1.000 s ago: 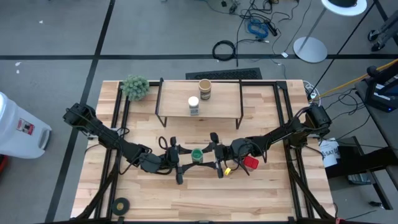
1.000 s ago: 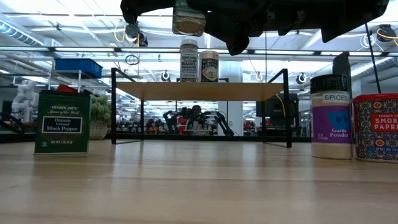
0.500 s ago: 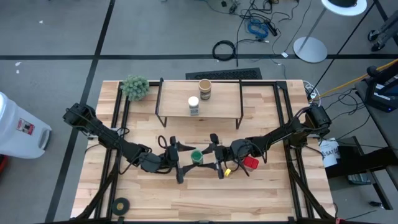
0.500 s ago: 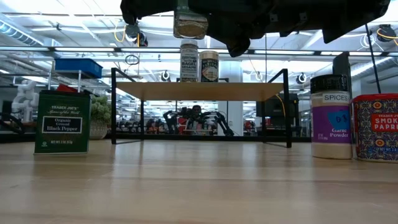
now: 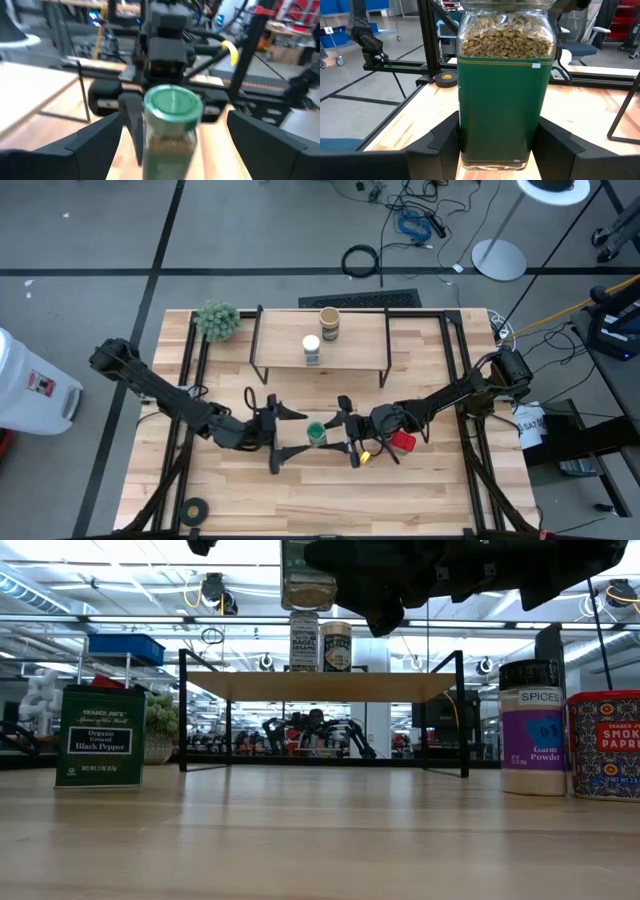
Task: Shelf spices
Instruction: Remove the green seasoning bottle from the shelf
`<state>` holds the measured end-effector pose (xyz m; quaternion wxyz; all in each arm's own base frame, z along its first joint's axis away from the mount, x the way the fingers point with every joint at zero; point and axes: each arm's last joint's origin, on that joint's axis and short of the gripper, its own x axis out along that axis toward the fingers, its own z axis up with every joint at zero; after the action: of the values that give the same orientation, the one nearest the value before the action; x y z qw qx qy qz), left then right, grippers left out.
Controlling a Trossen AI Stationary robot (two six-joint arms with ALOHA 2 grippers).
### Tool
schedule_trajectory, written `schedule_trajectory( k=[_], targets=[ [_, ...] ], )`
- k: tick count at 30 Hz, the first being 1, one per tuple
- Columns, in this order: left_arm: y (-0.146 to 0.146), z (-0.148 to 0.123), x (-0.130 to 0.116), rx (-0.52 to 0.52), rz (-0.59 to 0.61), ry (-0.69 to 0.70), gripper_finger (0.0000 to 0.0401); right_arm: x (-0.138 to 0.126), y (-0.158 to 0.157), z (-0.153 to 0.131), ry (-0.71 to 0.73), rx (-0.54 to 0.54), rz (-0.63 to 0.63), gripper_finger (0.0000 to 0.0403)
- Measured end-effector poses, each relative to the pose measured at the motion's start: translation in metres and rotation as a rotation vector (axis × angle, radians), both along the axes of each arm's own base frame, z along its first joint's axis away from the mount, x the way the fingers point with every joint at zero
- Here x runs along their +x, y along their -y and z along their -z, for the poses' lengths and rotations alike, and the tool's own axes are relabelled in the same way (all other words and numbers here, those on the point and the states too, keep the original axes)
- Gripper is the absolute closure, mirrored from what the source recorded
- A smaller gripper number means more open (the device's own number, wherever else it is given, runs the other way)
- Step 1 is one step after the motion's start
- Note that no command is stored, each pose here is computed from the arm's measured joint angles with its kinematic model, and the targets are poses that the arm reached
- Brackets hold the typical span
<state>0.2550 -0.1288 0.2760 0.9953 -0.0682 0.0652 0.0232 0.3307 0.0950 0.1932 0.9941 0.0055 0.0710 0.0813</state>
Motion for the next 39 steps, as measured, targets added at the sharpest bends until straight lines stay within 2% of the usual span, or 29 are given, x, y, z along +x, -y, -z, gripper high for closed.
schedule_trajectory(
  k=[4, 7, 18, 27, 39],
  targets=[
    [-0.006, -0.006, -0.007, -0.039, 0.0, -0.096, 0.0033, 0.0, 0.0, 0.001, -0.011, -0.003, 0.0, 0.0216],
    [-0.009, -0.01, -0.005, -0.024, -0.022, -0.172, 0.0033, 0.0, 0.0, 0.001, -0.012, -0.003, 0.002, 0.0214],
    [-0.007, -0.033, 0.015, 0.045, -0.014, -0.232, 0.0033, 0.0, 0.0, 0.002, -0.024, 0.0, 0.005, 0.0214],
    [-0.011, -0.025, 0.033, -0.003, 0.016, -0.317, 0.0033, 0.0, 0.0, 0.002, -0.026, 0.0, 0.005, 0.0213],
    [-0.021, -0.022, 0.039, -0.004, -0.021, -0.324, 0.0042, 0.0, 0.001, 0.004, -0.046, 0.004, 0.014, 0.0214]
  ],
)
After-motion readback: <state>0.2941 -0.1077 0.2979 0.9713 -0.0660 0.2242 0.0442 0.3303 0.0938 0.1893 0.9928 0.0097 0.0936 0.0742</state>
